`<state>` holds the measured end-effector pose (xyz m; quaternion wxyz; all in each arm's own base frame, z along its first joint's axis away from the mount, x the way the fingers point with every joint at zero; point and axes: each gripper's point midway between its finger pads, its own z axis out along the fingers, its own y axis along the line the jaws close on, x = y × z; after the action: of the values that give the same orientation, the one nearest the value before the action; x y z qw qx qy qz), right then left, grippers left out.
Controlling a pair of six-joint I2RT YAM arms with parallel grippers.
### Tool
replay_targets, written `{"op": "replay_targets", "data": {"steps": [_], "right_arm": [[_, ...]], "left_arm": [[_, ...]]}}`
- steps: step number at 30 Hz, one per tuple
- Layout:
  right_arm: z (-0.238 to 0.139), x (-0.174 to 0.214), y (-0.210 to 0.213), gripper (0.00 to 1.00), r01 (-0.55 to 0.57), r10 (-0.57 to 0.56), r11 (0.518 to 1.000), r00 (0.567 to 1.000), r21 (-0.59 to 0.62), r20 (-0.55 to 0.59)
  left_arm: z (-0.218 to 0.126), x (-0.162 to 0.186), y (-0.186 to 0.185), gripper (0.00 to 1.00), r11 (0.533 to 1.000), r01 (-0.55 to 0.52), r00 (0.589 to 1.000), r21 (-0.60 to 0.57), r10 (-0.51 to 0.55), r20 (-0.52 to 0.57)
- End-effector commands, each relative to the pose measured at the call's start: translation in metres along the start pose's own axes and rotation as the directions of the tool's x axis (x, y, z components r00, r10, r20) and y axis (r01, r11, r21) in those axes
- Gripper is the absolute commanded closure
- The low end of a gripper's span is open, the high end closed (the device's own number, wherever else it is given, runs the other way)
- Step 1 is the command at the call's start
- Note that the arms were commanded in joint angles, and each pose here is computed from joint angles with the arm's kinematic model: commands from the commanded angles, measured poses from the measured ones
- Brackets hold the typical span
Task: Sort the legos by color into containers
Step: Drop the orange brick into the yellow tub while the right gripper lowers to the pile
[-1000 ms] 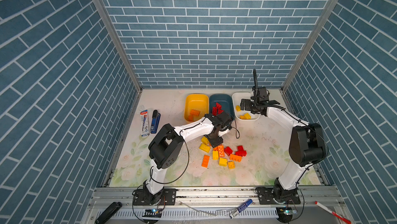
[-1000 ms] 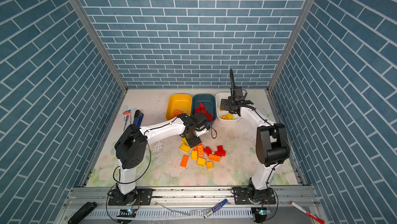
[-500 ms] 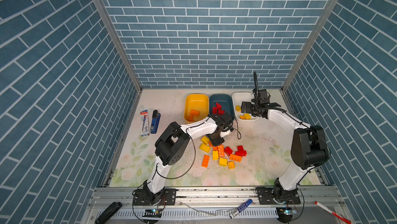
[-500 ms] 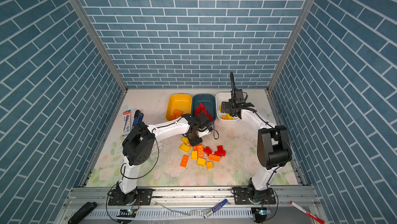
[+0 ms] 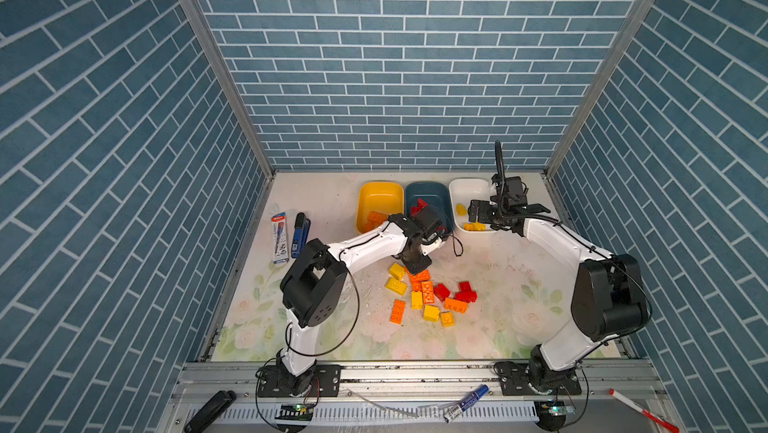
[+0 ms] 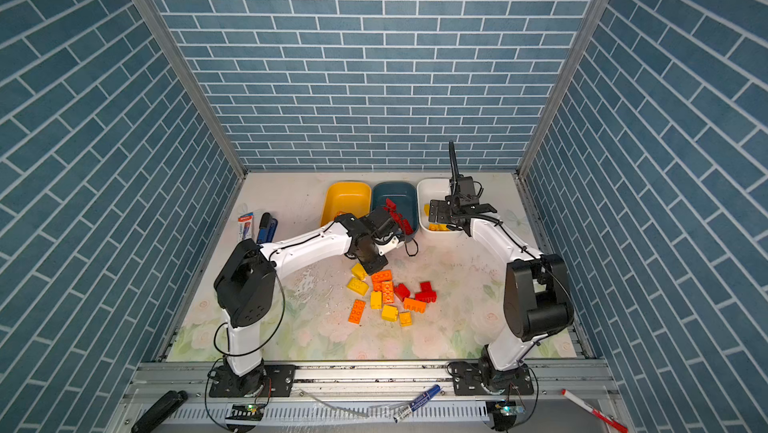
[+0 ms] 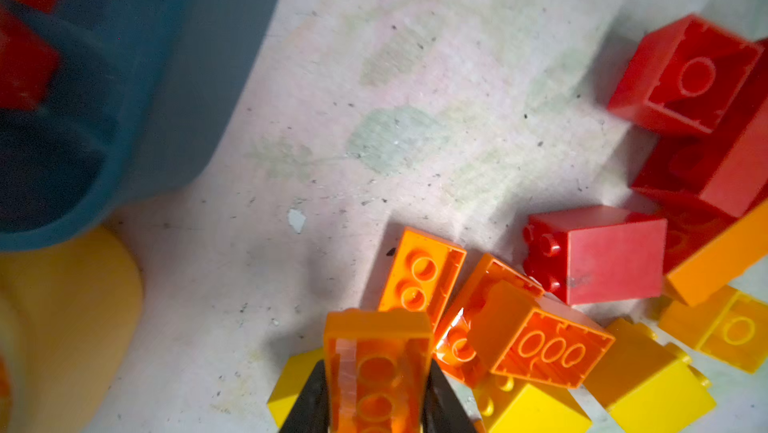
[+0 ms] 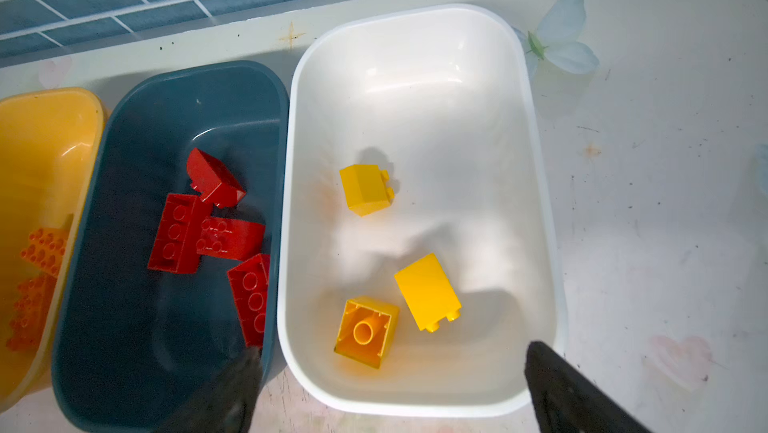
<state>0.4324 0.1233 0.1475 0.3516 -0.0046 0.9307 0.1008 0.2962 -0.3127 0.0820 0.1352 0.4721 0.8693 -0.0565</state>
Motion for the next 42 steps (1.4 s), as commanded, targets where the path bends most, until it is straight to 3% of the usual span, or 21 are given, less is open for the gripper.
{"op": "replay_targets", "data": {"steps": [1, 7, 13, 20, 30, 35, 38, 42], "right_arm": [[-0.010, 0.014, 0.005, 0.01, -0.021, 0.020, 0.999, 0.999, -0.047, -0.025], [-0.020, 0.034, 0.016, 0.01, -0.038, 0.028, 0.992, 0.996, -0.118, -0.082], [-0.025, 0.055, 0.016, 0.01, -0.061, 0.045, 0.990, 0.991, -0.128, -0.123], [-0.029, 0.064, 0.016, 0.02, -0.064, 0.046, 0.991, 0.988, -0.120, -0.148], [-0.034, 0.076, 0.044, 0.02, -0.037, -0.008, 0.972, 0.982, -0.231, -0.188], [-0.033, 0.096, 0.060, 0.03, 0.001, -0.056, 0.973, 0.971, -0.232, -0.232], [-0.033, 0.116, 0.071, 0.03, 0.033, -0.102, 0.968, 0.957, -0.247, -0.272], [-0.042, 0.156, 0.089, 0.12, 0.129, -0.256, 0.935, 0.891, -0.331, -0.375]], "left_arm": [[-0.012, -0.009, 0.017, 0.76, 0.996, 0.092, 0.992, -0.021, -0.090, 0.087], [-0.026, -0.021, 0.057, 0.76, 0.957, 0.289, 0.930, 0.018, -0.285, 0.234], [-0.037, -0.024, 0.106, 0.76, 0.871, 0.490, 0.816, 0.034, -0.472, 0.333], [-0.025, -0.010, 0.166, 0.76, 0.742, 0.667, 0.720, -0.074, -0.615, 0.321], [-0.017, -0.027, 0.219, 0.72, 0.604, 0.785, 0.610, -0.135, -0.719, 0.333], [-0.011, -0.031, 0.235, 0.50, 0.534, 0.836, 0.543, -0.122, -0.780, 0.310], [-0.013, -0.038, 0.232, 0.28, 0.533, 0.842, 0.531, -0.086, -0.790, 0.307], [-0.025, -0.042, 0.223, 0.13, 0.542, 0.840, 0.522, -0.033, -0.790, 0.321]]}}
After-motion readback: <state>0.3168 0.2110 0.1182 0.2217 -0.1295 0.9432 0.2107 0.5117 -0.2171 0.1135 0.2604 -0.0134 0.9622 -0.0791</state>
